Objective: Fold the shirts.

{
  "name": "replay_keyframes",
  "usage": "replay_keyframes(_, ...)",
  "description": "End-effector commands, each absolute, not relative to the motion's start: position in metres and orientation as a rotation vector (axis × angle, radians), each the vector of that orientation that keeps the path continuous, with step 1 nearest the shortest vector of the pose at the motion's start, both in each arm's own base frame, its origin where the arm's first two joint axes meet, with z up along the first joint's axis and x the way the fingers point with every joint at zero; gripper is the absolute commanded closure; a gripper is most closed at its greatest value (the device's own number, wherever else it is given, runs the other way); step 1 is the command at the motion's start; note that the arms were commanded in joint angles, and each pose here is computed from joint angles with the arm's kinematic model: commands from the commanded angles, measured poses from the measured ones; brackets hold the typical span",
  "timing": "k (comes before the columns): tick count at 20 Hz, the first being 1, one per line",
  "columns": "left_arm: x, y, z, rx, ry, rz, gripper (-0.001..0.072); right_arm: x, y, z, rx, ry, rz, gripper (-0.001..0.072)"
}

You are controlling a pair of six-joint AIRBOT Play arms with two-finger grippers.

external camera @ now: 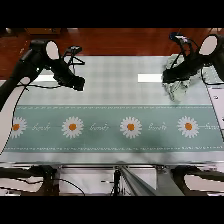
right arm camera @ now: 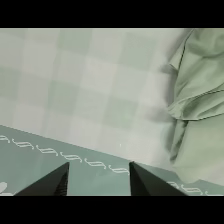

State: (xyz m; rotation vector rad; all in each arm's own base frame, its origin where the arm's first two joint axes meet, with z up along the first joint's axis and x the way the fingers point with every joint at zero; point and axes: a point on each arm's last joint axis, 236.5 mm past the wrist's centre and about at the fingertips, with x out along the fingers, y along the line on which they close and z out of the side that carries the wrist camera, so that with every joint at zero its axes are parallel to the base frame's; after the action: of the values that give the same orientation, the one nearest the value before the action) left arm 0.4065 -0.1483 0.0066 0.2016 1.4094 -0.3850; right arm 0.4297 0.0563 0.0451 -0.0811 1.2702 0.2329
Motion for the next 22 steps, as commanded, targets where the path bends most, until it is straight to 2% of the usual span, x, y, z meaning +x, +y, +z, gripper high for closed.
replay_keyframes(1, 0.412, -0.15, 0.007, 0.199, 1.385, -0.385, 0.0144, 0.437, 0.06, 0.048, -0.067, 1.234, 0.239, 0.0286)
replay_keyframes(8, 0.424, -0.152, 0.006, 0.231, 1.334, -0.411, 0.0145, 0.474, 0.053, 0.064, -0.093, 1.07, 0.196, 0.0287)
replay_keyframes(11, 0.442, -0.127, 0.017, 0.266, 1.284, -0.322, 0.0143, 0.516, -0.02, 0.108, -0.186, 0.868, -0.078, 0.0284)
replay_keyframes(12, 0.45, -0.117, 0.029, 0.263, 1.253, -0.294, 0.0143, 0.525, -0.05, 0.126, -0.167, 0.798, -0.181, 0.0253)
replay_keyframes(14, 0.463, -0.097, 0.058, 0.227, 1.176, -0.251, 0.0143, 0.532, -0.106, 0.146, -0.07, 0.705, -0.304, 0.0204)
replay_keyframes(17, 0.469, -0.066, 0.084, 0.171, 1.116, -0.183, 0.0143, 0.515, -0.178, 0.117, 0.203, 0.737, -0.411, 0.0176)
replay_keyframes(22, 0.462, -0.056, 0.085, 0.145, 1.144, -0.168, 0.013, 0.51, -0.201, 0.046, 0.563, 0.839, -0.342, 0.0172)
